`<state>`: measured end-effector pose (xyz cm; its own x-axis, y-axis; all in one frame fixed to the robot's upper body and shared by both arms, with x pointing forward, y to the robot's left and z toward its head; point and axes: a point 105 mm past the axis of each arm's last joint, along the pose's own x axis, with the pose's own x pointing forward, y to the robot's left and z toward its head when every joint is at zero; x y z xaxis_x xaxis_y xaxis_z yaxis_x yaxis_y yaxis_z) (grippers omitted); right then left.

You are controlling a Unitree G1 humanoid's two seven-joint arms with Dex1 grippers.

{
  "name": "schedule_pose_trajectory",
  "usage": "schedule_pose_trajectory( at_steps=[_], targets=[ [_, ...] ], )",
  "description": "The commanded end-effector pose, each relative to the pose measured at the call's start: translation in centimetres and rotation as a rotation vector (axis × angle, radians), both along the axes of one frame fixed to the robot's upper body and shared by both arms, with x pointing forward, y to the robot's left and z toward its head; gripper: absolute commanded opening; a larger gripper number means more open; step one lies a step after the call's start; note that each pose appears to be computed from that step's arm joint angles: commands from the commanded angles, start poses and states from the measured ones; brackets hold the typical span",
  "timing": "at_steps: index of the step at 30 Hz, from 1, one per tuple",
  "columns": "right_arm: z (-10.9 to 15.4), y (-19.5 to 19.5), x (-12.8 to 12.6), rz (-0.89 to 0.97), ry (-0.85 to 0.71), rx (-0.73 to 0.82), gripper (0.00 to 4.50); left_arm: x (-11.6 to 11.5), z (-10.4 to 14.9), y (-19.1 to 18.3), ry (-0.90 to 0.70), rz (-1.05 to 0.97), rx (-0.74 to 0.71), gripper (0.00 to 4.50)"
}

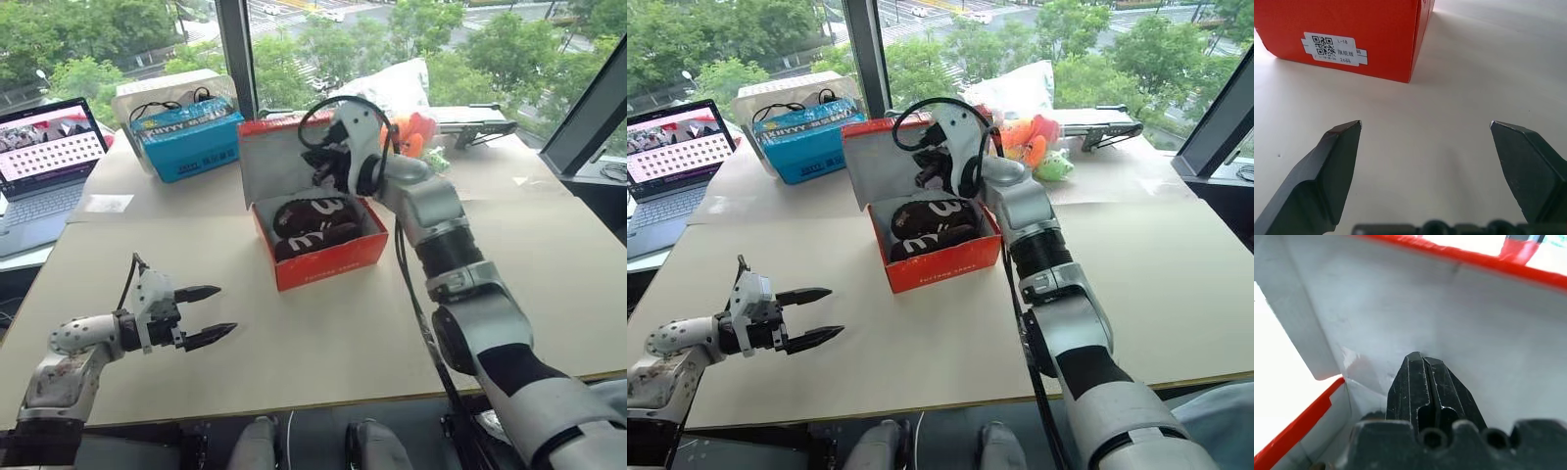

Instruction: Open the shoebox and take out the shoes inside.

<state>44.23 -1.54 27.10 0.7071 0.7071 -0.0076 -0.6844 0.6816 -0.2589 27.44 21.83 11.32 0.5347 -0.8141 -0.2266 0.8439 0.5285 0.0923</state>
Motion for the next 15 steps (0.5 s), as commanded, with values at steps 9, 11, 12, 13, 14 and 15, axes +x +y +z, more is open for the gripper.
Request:
schedule_pose_trajectory(
  at_steps=[9,11,12,13,14,15],
  targets=[
    [0.3,1.6,2.0,-0.092,-0.059,-0.033,0.04,-0.1,1.4,-0.6,-0.036,-0.019,-0.006,4.5],
    [0.0,1.5,2.1,-0.095,-0.058,-0.037,0.04,-0.1,1.4,-0.6,-0.034,-0.018,-0.006,4.5],
    [0.0,1.4,2.1,-0.094,-0.057,-0.031,0.04,-0.1,1.4,-0.6,-0.033,-0.018,-0.006,4.5],
    [0.1,1.3,2.1,-0.093,-0.057,-0.026,0.04,-0.2,1.4,-0.7,-0.032,-0.019,-0.007,4.5],
    [0.4,1.0,2.1,-0.095,-0.072,-0.028,0.04,-0.1,1.3,-0.7,-0.03,-0.019,-0.006,4.5],
    [0.9,0.6,2.1,-0.1,-0.085,-0.019,0.04,-0.1,1.3,-0.8,-0.029,-0.018,-0.005,4.5]
  ],
)
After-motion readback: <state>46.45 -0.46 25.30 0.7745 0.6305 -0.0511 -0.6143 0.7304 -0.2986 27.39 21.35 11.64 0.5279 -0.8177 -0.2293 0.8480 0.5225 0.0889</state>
